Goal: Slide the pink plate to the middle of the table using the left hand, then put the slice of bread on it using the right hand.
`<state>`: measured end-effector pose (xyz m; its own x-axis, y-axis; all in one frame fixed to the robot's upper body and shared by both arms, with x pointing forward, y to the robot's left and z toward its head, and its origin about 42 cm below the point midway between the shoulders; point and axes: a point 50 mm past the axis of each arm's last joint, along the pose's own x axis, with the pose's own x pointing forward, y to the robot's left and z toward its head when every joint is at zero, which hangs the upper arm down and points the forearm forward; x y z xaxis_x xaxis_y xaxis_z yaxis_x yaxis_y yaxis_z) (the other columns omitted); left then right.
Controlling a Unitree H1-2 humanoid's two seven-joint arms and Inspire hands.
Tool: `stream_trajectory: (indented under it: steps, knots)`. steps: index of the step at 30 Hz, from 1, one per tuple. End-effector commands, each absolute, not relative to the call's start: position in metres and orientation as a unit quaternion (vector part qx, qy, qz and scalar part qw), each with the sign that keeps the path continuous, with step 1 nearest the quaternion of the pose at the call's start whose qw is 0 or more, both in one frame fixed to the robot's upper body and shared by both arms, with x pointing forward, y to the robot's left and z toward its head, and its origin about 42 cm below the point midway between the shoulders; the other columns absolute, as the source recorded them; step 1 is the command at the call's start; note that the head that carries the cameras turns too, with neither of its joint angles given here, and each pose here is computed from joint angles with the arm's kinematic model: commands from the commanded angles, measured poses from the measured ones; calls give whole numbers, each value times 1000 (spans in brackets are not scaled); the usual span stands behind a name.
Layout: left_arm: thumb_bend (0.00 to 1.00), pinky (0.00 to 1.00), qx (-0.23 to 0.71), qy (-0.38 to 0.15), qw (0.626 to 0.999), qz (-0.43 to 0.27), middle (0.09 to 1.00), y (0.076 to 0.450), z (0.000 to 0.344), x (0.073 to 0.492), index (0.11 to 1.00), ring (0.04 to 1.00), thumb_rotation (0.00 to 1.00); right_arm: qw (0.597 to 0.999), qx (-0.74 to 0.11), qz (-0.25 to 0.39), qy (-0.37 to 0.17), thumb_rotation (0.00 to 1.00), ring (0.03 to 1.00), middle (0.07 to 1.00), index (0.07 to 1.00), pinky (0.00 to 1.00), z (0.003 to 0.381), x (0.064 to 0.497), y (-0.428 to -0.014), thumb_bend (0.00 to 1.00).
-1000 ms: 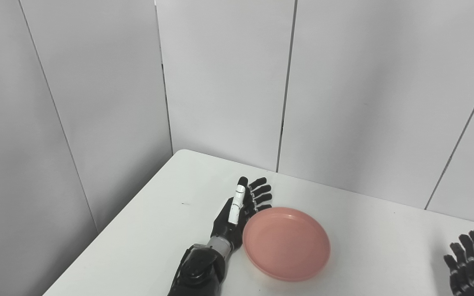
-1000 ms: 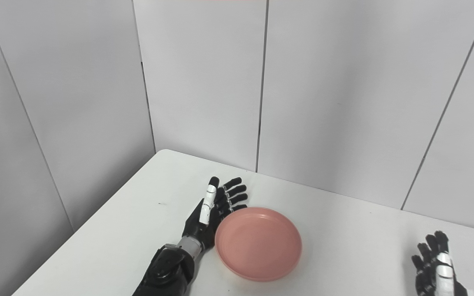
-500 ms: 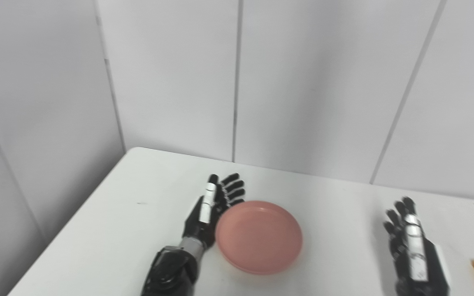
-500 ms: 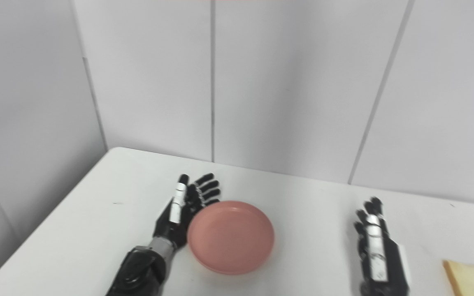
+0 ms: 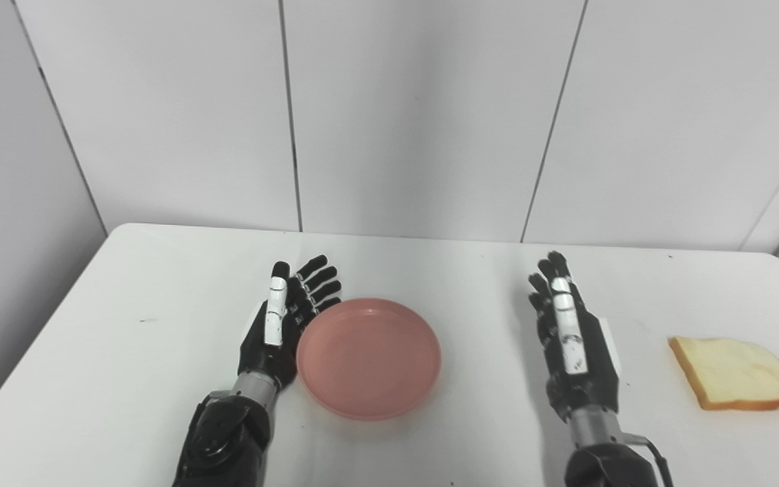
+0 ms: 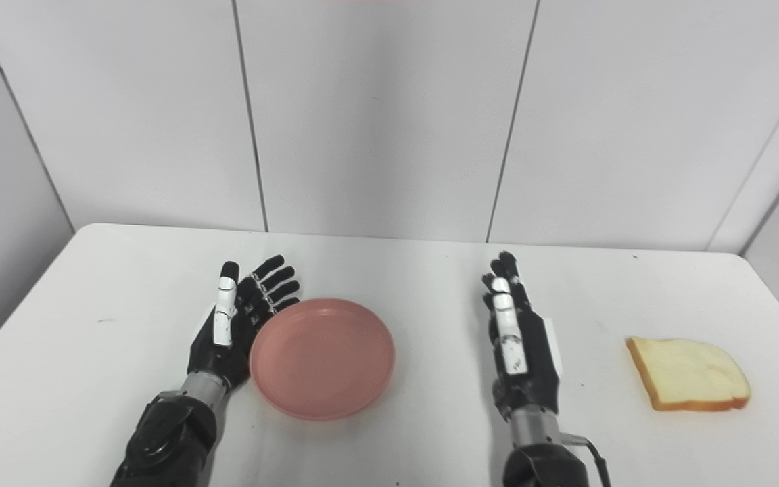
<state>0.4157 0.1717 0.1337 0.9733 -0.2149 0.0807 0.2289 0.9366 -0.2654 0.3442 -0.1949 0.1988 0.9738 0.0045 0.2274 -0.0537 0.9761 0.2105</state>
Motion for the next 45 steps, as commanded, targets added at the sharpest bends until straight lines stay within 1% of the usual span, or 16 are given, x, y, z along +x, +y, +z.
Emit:
stream_trajectory:
  steps: [1, 8, 18, 25, 32, 37, 42, 45]
  knots:
    - [836, 793, -135, -55, 980, -132, 839, 164, 152, 421, 806, 830, 1000, 983, 109, 19, -146, 822, 956, 960, 958, 982, 221, 347, -188, 719]
    - [832, 793, -141, -54, 978, -143, 839, 157, 152, 417, 797, 827, 994, 983, 110, 20, -147, 822, 963, 964, 964, 972, 223, 348, -186, 715]
    - [838, 801, -146, -47, 975, -163, 836, 133, 151, 407, 801, 822, 997, 983, 108, 21, -146, 841, 971, 969, 971, 985, 226, 347, -186, 703]
    - [849, 792, -140, -41, 974, -173, 830, 117, 150, 400, 792, 819, 998, 983, 108, 18, -146, 827, 960, 963, 969, 992, 226, 347, -189, 704]
    - [836, 798, -149, -32, 971, -185, 836, 104, 143, 392, 796, 825, 998, 982, 112, 19, -151, 818, 956, 958, 968, 994, 225, 347, -192, 701]
    - [844, 827, -151, -28, 968, -198, 841, 98, 138, 387, 789, 838, 988, 982, 113, 18, -153, 818, 952, 957, 966, 997, 225, 347, -194, 700]
    - [837, 832, -146, -34, 967, -206, 861, 95, 137, 383, 790, 841, 995, 981, 113, 17, -156, 818, 949, 955, 962, 995, 224, 347, -197, 691]
    - [839, 858, -146, -36, 966, -210, 875, 94, 137, 381, 806, 868, 994, 981, 114, 18, -156, 817, 948, 955, 960, 1000, 225, 346, -200, 688]
